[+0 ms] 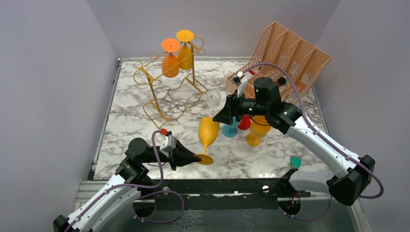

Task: Take the wine glass off the wine glass rack
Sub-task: Place the wine glass at the center of the board.

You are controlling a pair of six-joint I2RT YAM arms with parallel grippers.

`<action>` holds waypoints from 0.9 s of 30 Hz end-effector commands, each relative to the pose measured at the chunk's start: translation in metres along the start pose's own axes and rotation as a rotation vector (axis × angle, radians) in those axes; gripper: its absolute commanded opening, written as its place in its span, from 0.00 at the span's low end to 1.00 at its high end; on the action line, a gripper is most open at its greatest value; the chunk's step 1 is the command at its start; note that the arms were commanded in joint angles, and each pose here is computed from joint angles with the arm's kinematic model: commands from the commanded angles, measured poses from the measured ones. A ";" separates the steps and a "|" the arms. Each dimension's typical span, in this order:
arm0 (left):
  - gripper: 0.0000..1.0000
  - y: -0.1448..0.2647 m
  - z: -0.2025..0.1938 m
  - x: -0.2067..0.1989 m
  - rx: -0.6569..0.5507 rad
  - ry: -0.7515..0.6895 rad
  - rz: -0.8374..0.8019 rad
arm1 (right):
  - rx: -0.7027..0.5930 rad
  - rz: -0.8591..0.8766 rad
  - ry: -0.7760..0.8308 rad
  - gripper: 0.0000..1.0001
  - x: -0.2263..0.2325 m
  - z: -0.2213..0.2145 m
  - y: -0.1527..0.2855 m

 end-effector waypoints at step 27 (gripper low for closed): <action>0.00 0.011 0.004 -0.018 -0.088 -0.292 -0.079 | 0.411 0.569 -0.004 0.42 0.055 -0.043 0.018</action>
Point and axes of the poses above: each gripper's point midway between its finger pads, its own y axis back along the fingers, its own x axis along the line the jaws close on, z = x × y, the point moved 2 cm from there along y, back along the fingers, and after that the axes turned 13 degrees about -y, right-handed, at the moved point
